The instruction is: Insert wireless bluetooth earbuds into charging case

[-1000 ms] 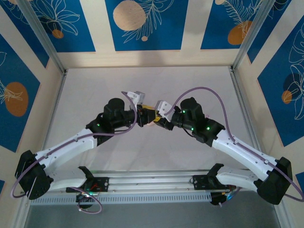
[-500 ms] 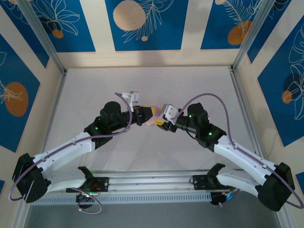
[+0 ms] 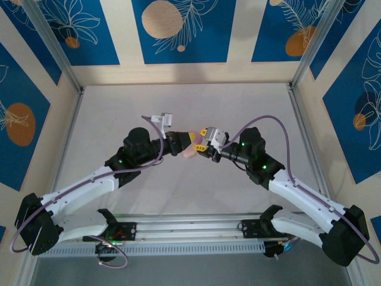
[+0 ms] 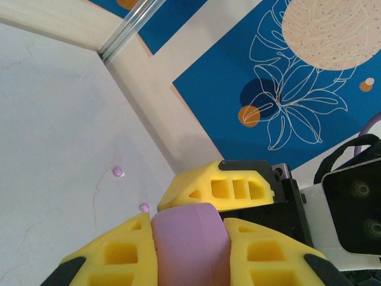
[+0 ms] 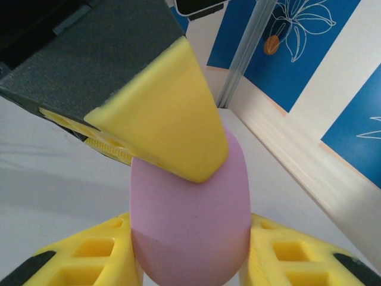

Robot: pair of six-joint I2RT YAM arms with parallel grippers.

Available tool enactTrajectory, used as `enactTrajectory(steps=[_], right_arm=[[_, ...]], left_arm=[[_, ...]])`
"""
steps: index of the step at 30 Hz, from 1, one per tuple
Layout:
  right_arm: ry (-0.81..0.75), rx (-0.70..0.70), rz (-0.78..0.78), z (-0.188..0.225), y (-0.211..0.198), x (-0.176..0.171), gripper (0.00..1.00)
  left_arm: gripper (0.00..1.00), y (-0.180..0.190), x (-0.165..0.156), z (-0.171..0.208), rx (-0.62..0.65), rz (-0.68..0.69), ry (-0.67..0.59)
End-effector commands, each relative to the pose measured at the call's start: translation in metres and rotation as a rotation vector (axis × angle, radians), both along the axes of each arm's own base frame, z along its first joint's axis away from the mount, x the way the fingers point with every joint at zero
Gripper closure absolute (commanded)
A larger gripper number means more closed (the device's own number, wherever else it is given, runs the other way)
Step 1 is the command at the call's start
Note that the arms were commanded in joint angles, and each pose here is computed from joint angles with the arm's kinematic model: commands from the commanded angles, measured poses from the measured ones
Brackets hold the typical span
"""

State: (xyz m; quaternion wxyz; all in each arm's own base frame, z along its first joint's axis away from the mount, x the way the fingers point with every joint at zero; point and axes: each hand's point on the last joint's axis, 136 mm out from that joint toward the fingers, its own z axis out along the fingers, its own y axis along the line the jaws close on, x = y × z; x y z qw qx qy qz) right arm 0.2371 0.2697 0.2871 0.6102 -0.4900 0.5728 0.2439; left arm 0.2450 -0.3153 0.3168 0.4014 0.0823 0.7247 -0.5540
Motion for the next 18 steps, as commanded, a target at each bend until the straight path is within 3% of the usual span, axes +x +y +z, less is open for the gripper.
enactTrajectory(steps=[1, 2, 6, 12, 18], right_arm=[[0.009, 0.02, 0.026, 0.013, -0.004, -0.005, 0.69], [0.022, 0.017, 0.047, 0.013, -0.005, -0.008, 0.69], [0.129, 0.009, 0.14, 0.018, -0.005, -0.023, 0.7], [0.371, -0.011, 0.337, 0.023, -0.009, -0.048, 0.72], [0.404, -0.036, 0.453, 0.03, -0.007, -0.066, 0.72]], left_arm=[[0.86, 0.004, -0.008, 0.017, -0.042, -0.011, -0.052], [0.74, 0.004, -0.009, 0.019, -0.036, -0.019, -0.084], [0.55, 0.006, -0.021, 0.023, 0.016, -0.061, -0.267], [0.42, 0.009, -0.059, 0.002, 0.23, -0.239, -0.67], [0.38, 0.013, -0.07, 0.007, 0.269, -0.269, -0.8]])
